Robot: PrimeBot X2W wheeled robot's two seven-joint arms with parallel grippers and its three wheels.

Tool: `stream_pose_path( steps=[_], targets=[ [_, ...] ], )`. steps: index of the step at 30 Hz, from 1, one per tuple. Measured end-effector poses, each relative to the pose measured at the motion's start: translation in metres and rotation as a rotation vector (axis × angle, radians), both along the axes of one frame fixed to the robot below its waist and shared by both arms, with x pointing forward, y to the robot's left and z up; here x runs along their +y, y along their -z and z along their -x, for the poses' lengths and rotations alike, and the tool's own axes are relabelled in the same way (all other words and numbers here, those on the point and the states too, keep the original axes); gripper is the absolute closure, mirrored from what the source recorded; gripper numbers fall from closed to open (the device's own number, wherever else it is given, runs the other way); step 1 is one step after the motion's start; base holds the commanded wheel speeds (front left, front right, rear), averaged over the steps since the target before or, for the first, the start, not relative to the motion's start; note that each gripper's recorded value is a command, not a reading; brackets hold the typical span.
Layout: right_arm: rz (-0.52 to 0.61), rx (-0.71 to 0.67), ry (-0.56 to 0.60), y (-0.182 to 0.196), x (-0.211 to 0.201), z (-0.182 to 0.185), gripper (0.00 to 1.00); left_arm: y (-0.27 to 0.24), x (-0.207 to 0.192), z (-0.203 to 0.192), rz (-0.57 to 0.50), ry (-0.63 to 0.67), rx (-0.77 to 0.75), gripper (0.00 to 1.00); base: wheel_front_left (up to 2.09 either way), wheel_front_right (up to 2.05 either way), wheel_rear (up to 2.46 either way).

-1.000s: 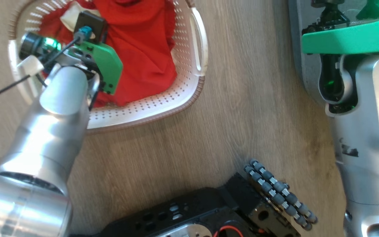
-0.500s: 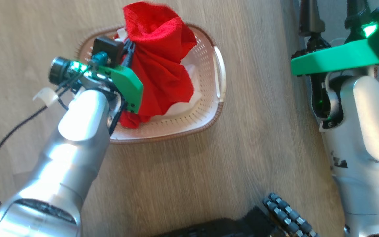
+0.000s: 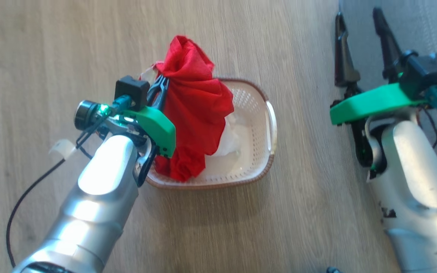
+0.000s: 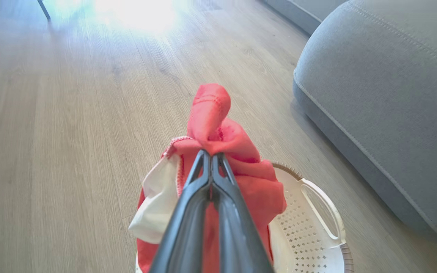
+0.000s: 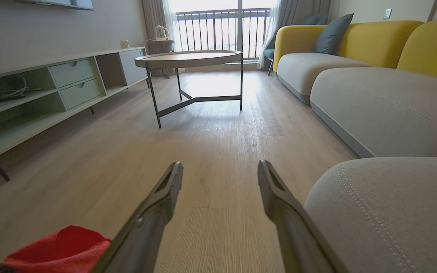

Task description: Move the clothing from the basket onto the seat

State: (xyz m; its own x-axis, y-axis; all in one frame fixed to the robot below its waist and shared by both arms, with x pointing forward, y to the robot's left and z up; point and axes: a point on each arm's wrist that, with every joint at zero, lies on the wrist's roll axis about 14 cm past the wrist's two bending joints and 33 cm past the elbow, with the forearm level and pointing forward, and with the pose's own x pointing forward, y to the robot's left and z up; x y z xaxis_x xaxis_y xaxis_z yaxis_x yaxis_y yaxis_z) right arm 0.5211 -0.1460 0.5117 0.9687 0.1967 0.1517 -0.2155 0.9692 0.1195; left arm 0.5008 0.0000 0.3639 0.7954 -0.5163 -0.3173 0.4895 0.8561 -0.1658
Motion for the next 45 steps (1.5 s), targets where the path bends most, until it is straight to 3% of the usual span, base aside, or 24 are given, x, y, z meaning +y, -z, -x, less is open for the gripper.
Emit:
stream_pose_path(
  steps=[17, 32, 40, 45],
  targets=[
    [-0.025, -0.037, -0.036, -0.036, 0.017, 0.056, 0.00, -0.131, 0.021, 0.024, 0.090, -0.073, -0.295, 1.00, 0.00, 0.00, 0.00],
    [-0.032, -0.038, -0.046, -0.040, 0.021, 0.070, 0.00, -0.237, 0.010, 0.025, 0.199, -0.037, -0.571, 1.00, 0.00, 0.00, 0.00],
    [-0.046, -0.035, -0.049, -0.039, 0.022, 0.070, 0.00, -0.253, 0.003, 0.028, 0.214, -0.016, -0.604, 1.00, 0.00, 0.00, 0.00],
    [-0.055, -0.059, -0.127, -0.047, 0.046, 0.071, 0.00, -0.254, -0.001, 0.030, 0.220, 0.000, -0.607, 1.00, 0.00, 0.00, 0.00]
  ],
)
